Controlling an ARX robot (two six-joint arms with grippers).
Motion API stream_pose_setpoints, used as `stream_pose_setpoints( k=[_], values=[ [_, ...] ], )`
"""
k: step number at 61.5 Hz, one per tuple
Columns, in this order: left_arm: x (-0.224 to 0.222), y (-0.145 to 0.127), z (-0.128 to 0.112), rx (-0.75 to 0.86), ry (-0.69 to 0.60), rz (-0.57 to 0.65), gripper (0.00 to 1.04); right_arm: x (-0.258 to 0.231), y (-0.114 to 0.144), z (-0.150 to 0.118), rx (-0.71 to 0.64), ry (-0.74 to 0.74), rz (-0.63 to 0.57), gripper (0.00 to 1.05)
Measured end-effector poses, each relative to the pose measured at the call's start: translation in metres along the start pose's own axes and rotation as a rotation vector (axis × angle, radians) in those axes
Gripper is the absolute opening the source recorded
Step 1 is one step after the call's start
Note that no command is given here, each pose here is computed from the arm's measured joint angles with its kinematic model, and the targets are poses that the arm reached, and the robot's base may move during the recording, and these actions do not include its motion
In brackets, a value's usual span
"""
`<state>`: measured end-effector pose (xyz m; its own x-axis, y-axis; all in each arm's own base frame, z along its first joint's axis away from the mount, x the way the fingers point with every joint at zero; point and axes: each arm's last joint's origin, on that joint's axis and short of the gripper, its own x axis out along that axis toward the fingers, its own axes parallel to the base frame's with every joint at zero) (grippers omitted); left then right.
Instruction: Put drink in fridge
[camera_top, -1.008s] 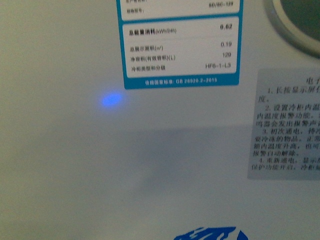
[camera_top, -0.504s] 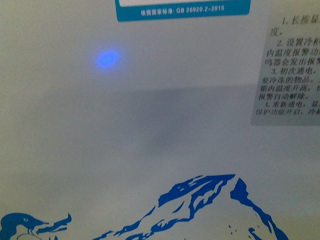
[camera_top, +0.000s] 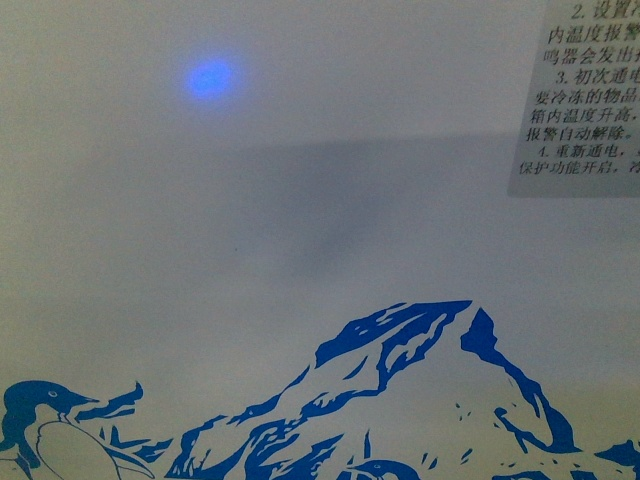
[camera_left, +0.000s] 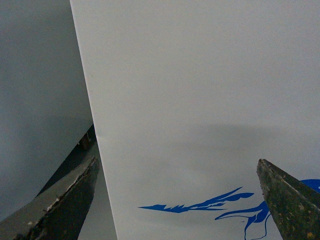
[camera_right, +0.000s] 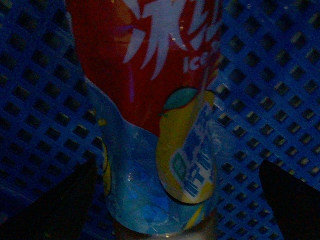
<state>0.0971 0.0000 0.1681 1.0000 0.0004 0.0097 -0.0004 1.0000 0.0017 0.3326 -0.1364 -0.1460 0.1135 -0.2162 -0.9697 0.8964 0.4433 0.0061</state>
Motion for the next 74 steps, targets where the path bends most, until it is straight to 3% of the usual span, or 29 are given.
stream_pose_setpoints(
  k=[18, 43, 61, 74],
  values=[
    [0.000, 0.000, 0.000, 0.000, 0.000, 0.000, 0.97, 0.015, 0.019, 0.001, -0.028, -0.007, 0.014, 0.97],
    [0.000, 0.000, 0.000, 0.000, 0.000, 0.000, 0.97, 0.037, 0.018, -0.006, -0.046, 0.024, -0.016, 0.97],
    [0.000, 0.000, 0.000, 0.000, 0.000, 0.000, 0.97, 0.024, 0.006, -0.008, -0.126, 0.036, -0.015, 0.54],
    [0.000, 0.000, 0.000, 0.000, 0.000, 0.000, 0.97, -0.007, 0.000, -0.004, -0.175, -0.001, 0.020, 0.42]
  ],
)
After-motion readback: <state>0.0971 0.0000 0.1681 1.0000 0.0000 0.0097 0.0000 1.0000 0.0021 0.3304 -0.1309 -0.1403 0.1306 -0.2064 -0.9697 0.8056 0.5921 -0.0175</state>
